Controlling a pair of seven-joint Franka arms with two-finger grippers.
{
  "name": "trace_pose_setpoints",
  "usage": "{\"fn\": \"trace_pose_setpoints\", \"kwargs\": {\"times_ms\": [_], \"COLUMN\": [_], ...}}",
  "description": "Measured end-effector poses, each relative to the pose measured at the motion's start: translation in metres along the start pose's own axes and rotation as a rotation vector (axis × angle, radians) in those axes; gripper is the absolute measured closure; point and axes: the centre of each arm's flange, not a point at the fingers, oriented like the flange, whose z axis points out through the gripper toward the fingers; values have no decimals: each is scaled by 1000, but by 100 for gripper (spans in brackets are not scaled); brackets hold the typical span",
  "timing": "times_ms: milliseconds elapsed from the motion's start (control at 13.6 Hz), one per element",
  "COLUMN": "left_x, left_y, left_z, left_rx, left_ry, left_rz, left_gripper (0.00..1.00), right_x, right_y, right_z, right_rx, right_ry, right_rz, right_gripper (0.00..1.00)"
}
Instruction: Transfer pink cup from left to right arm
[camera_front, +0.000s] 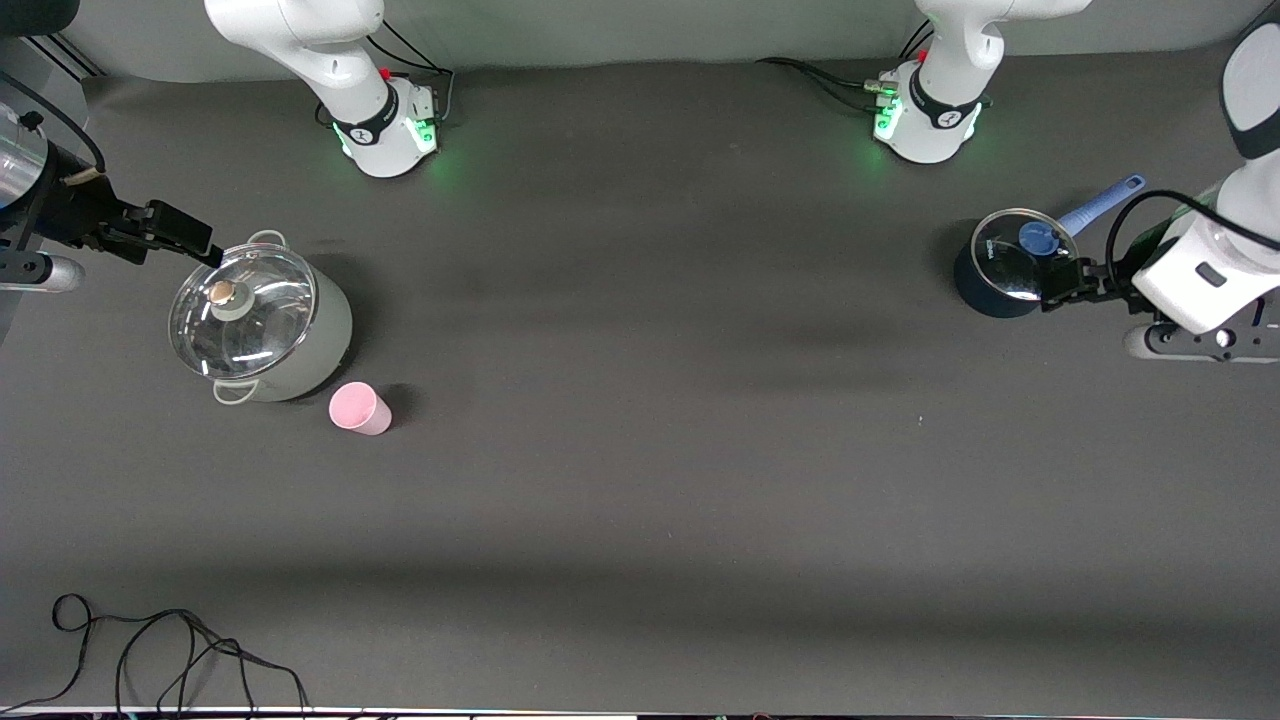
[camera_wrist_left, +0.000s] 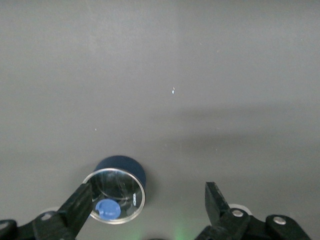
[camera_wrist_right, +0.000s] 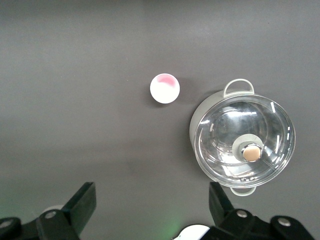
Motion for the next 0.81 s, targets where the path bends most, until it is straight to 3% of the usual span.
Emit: {"fn": "trace_pose_setpoints", "kwargs": {"times_ms": [368, 810], "left_x": [-17, -17], "left_y": [-2, -4], "left_z": [-19, -19], "left_rx": [-2, -2], "left_ry": [-45, -47], "left_rz": [-2, 32], "left_gripper": [0, 0], "right_x": [0, 0], "right_y": [0, 0], "right_z": [-3, -4], "right_rx": [1, 2], "right_ry": [9, 12], "right_rz": [0, 0], "right_gripper": [0, 0]}}
